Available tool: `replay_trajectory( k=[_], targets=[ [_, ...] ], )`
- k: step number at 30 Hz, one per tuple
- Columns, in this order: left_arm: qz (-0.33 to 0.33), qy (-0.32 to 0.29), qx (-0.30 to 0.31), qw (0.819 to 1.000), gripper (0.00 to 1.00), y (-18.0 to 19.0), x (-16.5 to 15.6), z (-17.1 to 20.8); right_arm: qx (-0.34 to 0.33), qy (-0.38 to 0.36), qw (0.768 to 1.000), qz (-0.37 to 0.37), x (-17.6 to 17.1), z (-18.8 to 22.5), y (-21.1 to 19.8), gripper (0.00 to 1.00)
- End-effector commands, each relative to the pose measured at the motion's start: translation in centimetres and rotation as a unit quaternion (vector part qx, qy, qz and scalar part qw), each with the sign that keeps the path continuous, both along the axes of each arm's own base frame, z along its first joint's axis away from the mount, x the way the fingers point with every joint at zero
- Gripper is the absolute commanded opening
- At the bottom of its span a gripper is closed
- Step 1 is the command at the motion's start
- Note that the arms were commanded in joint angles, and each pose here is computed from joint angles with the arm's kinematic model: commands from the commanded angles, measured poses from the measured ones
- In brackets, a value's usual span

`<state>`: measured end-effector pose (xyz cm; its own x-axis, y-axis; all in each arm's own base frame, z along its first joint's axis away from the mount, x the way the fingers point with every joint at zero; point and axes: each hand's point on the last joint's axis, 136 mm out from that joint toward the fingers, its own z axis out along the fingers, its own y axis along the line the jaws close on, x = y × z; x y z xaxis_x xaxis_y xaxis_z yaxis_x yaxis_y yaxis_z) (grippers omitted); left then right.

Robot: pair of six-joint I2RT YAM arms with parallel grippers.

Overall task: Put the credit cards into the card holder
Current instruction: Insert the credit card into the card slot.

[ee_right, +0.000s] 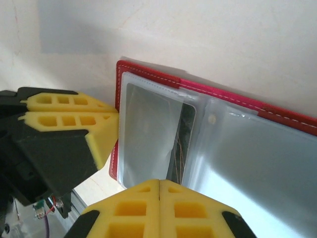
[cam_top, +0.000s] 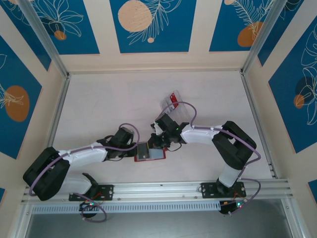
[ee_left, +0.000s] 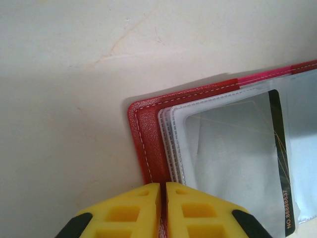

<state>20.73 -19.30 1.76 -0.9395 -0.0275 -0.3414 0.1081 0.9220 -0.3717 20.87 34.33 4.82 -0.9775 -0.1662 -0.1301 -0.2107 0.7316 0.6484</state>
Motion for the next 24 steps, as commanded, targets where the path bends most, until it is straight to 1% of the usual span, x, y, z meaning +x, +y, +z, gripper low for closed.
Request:
replay_trajectory(
  k=[1,2,7,14,24],
  targets=[
    [0.002,0.034,0.022,0.999,0.11,1.4,-1.7,-1.8,-0.008,0.011,1.000,0.006,-0.1,-0.5,0.3,0.01],
    [0.002,0.034,0.023,0.999,0.11,1.4,-1.7,-1.8,-0.013,0.011,1.000,0.007,-0.2,-0.7,0.3,0.00],
    [0.002,0.033,0.022,0.999,0.11,1.4,-1.7,-1.8,-0.032,0.013,0.999,0.004,-0.3,-1.5,0.2,0.00],
    [0.001,0.034,0.021,0.999,0.11,1.4,-1.7,-1.8,-0.034,0.022,0.999,0.012,-0.9,-2.2,1.0,0.00],
    [0.000,0.037,0.022,0.999,0.11,1.4,-2.0,-2.0,0.010,0.031,0.999,0.019,-1.2,-1.5,3.0,0.00]
  ],
)
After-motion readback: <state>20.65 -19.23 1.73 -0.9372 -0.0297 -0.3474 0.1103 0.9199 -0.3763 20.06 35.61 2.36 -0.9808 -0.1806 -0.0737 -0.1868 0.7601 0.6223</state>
